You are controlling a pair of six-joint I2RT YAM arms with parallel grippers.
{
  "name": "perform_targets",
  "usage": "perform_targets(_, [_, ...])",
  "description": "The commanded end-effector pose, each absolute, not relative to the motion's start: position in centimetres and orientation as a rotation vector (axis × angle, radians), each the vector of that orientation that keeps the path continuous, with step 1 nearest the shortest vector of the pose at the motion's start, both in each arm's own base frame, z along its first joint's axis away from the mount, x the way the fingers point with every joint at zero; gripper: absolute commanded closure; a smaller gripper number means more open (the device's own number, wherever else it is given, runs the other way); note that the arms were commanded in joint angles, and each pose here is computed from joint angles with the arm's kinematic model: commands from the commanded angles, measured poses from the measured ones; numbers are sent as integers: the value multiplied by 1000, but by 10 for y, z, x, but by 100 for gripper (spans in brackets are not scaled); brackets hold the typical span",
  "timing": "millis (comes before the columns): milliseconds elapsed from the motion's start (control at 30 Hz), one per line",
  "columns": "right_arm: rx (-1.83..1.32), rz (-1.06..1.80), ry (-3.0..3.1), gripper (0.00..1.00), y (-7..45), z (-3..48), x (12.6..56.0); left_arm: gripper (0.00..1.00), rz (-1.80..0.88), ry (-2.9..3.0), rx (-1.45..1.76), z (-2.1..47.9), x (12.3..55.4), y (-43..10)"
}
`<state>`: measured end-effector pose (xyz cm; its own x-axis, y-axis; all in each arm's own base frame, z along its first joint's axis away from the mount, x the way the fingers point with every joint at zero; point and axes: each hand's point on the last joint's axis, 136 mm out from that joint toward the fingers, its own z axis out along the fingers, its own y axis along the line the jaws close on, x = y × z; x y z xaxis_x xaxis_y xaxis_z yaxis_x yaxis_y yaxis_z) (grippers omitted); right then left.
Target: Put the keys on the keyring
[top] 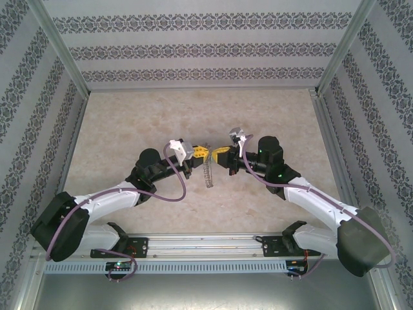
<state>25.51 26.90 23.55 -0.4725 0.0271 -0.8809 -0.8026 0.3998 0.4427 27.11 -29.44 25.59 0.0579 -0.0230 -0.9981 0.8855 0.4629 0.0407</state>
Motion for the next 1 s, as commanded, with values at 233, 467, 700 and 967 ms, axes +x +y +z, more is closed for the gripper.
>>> perform_targets(233, [-635,1176,1802,100,262,227,257,100,-943,1149,754,297,261,-297])
perform_targets(467, [-625,1184,1804,94,259,228,257,100,-970,1141,735,298,261,-297])
perform_targets(700, [-572,1144,1810,67,246,226,258,100,-978,1128,726,301,260,-297])
perform_targets(967, [-537,1135,1776,64,235,237,256,100,-992,1135,731,298,261,-299])
